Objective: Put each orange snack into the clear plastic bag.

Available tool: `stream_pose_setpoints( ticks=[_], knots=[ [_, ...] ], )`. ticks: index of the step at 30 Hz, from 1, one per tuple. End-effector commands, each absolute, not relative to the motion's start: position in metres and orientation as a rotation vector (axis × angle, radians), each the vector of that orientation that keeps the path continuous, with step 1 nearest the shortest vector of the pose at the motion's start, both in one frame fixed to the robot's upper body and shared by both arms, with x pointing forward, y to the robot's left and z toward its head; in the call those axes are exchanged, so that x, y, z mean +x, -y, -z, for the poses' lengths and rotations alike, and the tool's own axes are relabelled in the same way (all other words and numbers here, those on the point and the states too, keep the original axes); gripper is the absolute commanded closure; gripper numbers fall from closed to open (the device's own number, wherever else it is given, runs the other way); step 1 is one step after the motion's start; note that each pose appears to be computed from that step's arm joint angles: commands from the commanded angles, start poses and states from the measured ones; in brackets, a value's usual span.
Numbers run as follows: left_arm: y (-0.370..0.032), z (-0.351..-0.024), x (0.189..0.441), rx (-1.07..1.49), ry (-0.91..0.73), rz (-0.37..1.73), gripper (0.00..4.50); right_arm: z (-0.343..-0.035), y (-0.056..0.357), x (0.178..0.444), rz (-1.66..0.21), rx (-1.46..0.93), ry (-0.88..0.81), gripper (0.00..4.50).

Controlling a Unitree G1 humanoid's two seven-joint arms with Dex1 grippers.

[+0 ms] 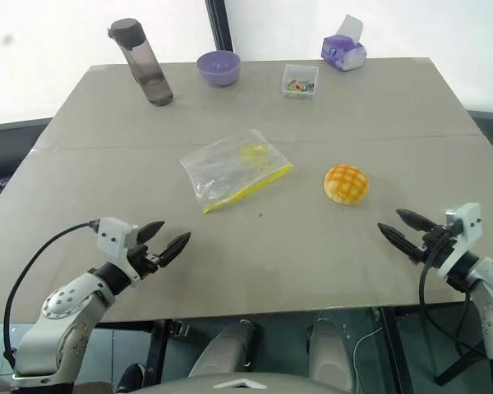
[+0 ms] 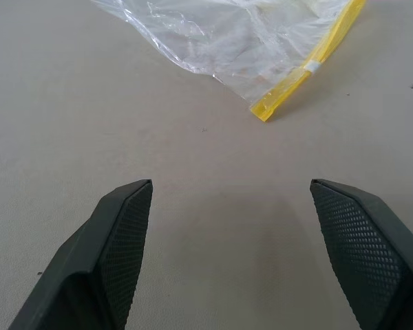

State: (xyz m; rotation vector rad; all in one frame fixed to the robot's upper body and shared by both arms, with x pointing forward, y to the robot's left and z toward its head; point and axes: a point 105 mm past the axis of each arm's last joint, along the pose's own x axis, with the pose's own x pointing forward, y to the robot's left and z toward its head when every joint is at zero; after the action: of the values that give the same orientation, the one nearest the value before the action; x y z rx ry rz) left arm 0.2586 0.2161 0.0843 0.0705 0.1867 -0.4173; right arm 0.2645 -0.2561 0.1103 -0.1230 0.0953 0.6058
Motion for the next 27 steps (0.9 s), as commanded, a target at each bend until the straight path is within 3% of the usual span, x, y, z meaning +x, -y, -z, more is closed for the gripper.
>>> stream_pose_setpoints(
  ticks=[1, 27],
  knots=[
    [-0.2131, -0.0996, 0.2576, 0.091, -0.129, 0.441, 0.63, -0.1246, 0.2593, 0.2612, -0.601, -0.164, -0.061, 1.69],
    [-0.2085, -0.1023, 0.2598, 0.079, -0.122, 0.443, 0.63, -0.1272, 0.2558, 0.2630, -0.611, -0.177, -0.061, 1.69]
  ],
)
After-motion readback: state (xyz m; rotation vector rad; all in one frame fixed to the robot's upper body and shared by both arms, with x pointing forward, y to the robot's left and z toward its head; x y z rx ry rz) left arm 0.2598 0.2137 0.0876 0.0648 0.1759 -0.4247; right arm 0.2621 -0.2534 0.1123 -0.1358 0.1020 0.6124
